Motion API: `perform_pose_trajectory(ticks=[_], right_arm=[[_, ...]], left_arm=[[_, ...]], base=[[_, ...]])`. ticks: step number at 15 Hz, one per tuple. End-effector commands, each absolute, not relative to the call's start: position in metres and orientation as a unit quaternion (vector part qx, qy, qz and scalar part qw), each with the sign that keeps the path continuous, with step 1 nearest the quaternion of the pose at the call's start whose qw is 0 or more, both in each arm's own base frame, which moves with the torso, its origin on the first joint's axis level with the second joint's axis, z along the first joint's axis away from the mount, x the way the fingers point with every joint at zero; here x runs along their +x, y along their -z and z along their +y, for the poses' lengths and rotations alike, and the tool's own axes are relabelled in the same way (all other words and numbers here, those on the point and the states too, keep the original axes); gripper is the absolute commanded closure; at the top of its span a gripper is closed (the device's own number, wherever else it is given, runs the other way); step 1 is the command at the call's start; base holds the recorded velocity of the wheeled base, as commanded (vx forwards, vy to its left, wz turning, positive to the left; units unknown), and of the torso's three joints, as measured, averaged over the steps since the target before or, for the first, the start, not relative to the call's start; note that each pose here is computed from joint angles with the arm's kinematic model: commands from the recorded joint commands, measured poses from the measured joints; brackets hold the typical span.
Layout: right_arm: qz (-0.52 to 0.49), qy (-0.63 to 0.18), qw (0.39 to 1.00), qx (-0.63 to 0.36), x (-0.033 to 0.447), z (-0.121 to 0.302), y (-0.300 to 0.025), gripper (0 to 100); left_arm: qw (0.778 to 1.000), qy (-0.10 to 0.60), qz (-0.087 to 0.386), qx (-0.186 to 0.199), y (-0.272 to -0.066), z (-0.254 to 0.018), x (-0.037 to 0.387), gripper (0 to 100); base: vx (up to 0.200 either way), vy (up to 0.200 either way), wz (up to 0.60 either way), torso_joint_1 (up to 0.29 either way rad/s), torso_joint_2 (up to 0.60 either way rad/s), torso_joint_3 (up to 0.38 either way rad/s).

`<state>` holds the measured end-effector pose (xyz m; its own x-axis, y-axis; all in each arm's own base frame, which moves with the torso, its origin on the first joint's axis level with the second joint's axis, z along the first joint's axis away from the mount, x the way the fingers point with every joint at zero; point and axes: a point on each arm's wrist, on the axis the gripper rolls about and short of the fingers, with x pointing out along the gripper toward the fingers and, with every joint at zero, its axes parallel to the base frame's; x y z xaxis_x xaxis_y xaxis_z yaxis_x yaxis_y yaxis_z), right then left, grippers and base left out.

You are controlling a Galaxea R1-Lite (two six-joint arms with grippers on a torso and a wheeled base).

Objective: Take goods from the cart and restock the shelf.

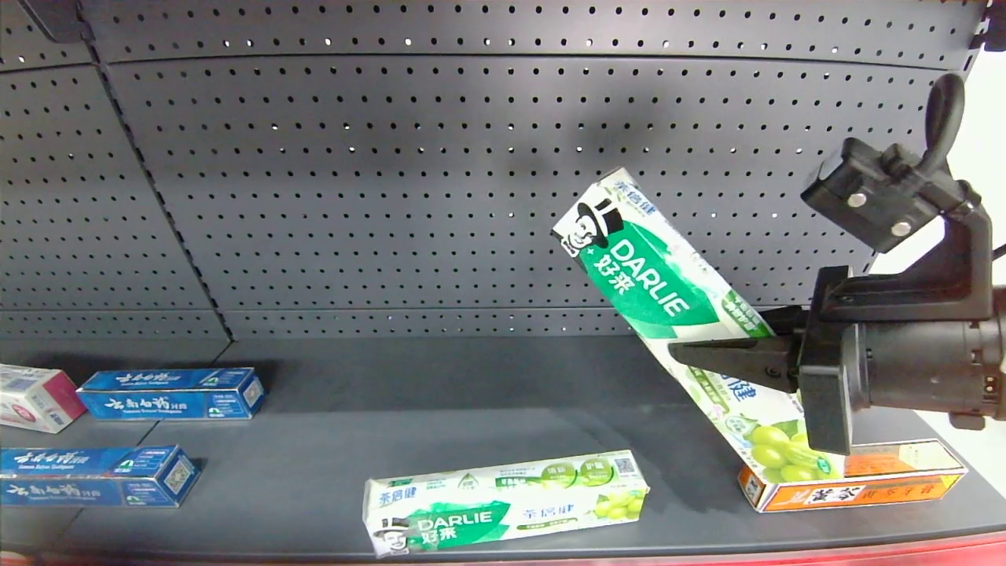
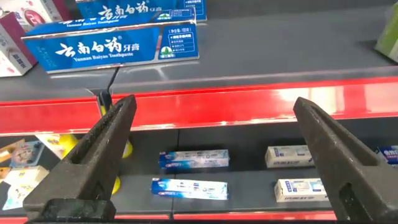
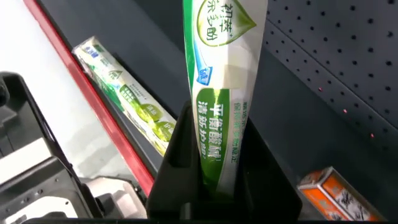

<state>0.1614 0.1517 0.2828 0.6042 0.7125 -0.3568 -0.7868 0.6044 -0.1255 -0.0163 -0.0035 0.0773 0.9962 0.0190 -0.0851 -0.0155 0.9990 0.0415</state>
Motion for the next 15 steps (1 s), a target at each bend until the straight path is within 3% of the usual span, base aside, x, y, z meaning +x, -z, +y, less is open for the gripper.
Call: perform_pose_trajectory(ticks=[1,8,15], right_arm=[[0.146,-0.426,0.881,-0.141,0.168,0.158,-0.279,100],[0.174,-0.463,0.852,-0.173,0.195,0.164,-0.255,100],[0.218,-0.501,0.808,-0.221,0.216,0.181,-0.254,100]], left_arm=[[0.999,-0.009,0.045,0.020,-0.077,-0.004,-0.016,0],[0.999,-0.009,0.046,0.020,-0.077,-0.004,-0.016,0],[0.999,-0.009,0.045,0.020,-0.077,-0.004,-0.016,0]], base=[[0.000,0.000,0.00,0.000,0.00,0.000],[0.000,0.000,0.00,0.000,0.00,0.000],[0.000,0.000,0.00,0.000,0.00,0.000]])
